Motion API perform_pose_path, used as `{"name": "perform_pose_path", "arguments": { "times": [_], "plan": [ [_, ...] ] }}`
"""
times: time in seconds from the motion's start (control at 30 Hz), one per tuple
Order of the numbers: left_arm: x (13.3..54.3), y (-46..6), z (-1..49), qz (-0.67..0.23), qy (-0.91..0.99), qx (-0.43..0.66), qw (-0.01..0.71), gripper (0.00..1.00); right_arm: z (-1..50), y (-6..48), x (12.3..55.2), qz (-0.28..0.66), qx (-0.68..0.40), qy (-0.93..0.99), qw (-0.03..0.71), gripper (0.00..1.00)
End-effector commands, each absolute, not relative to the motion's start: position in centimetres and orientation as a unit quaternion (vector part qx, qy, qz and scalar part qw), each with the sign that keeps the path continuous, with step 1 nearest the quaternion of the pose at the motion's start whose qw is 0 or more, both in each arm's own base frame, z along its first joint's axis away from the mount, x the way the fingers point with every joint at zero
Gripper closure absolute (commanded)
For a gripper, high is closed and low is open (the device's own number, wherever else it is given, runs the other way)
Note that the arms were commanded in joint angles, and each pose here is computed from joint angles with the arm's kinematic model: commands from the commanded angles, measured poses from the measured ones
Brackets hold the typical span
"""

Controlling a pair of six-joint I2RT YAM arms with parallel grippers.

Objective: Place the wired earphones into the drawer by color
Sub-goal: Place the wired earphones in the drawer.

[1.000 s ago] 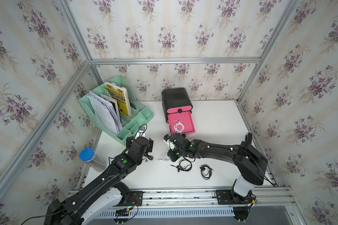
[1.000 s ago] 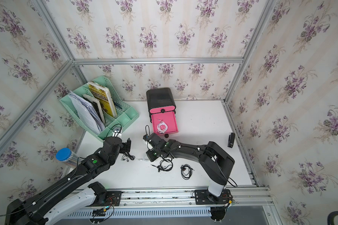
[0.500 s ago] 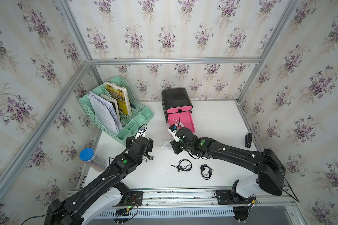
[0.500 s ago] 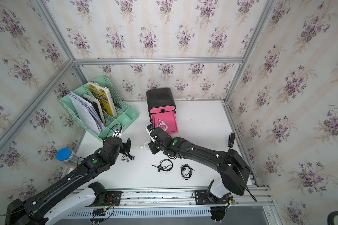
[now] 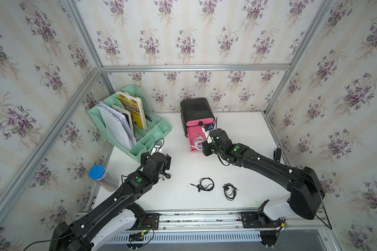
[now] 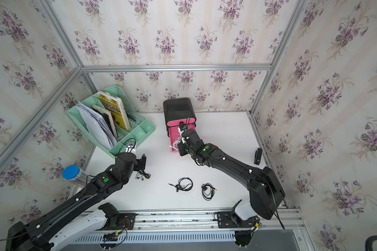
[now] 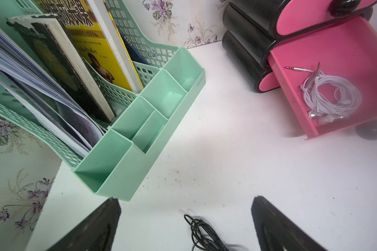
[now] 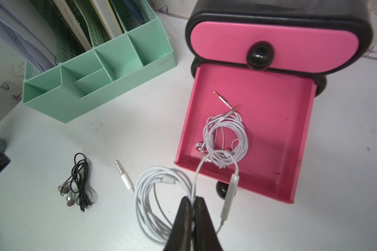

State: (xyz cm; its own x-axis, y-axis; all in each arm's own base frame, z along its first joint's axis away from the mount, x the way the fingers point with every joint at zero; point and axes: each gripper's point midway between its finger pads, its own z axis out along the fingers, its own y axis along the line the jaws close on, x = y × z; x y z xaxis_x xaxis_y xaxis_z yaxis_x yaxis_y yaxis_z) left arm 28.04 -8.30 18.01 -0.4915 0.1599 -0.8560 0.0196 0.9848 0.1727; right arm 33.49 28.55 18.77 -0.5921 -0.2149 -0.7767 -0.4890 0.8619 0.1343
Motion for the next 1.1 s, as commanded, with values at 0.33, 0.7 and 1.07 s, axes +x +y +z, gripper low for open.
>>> {"name": "perform_pose_path", "arguments": {
  "times": [0.33,0.7,1.07],
  "plan": [
    [28.2,-8.3,18.1,0.070,0.859,0.048,0.505,0.01,19.2,26.5,39.6,0.182,-0.150,0.867,0.439,1.00],
    [28.2,-8.4,18.2,0.065,0.859,0.048,0.506,0.01,15.9,26.3,42.6,0.172,-0.125,0.879,0.426,1.00],
    [28.2,-8.5,18.1,0.064,0.859,0.048,0.505,0.01,12.8,26.1,43.7,0.162,-0.110,0.891,0.409,1.00]
  ]
}}
